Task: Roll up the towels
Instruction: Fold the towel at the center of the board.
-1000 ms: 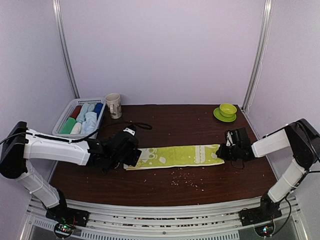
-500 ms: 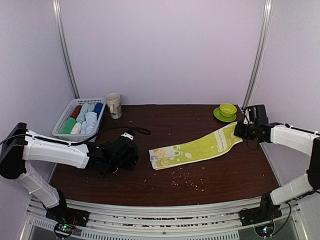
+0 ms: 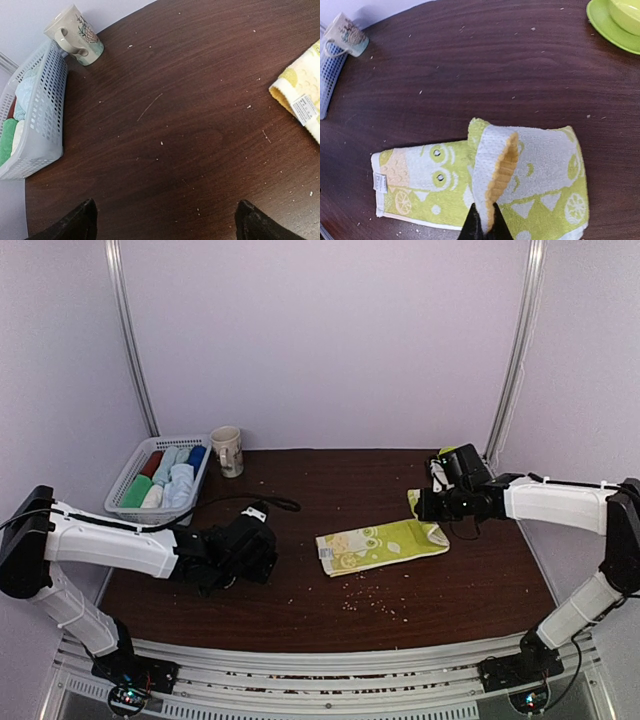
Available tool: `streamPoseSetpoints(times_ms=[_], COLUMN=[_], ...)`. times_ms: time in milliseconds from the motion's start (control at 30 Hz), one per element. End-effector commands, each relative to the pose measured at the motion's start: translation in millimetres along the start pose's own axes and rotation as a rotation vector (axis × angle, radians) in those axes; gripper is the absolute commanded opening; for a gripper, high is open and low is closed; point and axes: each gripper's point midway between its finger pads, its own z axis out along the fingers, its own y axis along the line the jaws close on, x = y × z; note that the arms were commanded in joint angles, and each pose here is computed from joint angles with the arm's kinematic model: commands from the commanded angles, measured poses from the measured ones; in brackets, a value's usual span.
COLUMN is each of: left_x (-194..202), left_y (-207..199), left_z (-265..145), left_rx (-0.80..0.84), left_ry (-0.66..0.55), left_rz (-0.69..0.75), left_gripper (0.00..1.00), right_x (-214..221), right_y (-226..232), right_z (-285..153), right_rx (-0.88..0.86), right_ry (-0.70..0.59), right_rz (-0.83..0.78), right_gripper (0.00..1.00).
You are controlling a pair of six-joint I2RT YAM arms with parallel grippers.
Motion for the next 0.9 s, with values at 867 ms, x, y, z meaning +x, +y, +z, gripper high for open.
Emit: streamPoseSetpoints(times_ms=[867], left_x=[25.3], left_y=[-2.0], left_z=[5.4], left_rx=[-0.001], left_ry=[0.035], left_rz=[-0.006], left_gripper=[0.98], right_x=[51.7], right_y=[149.4], right_z=[55.1], right_rx=[-0.152], right_ry=[0.097], right_rz=[-0.154], right_gripper=[0.00])
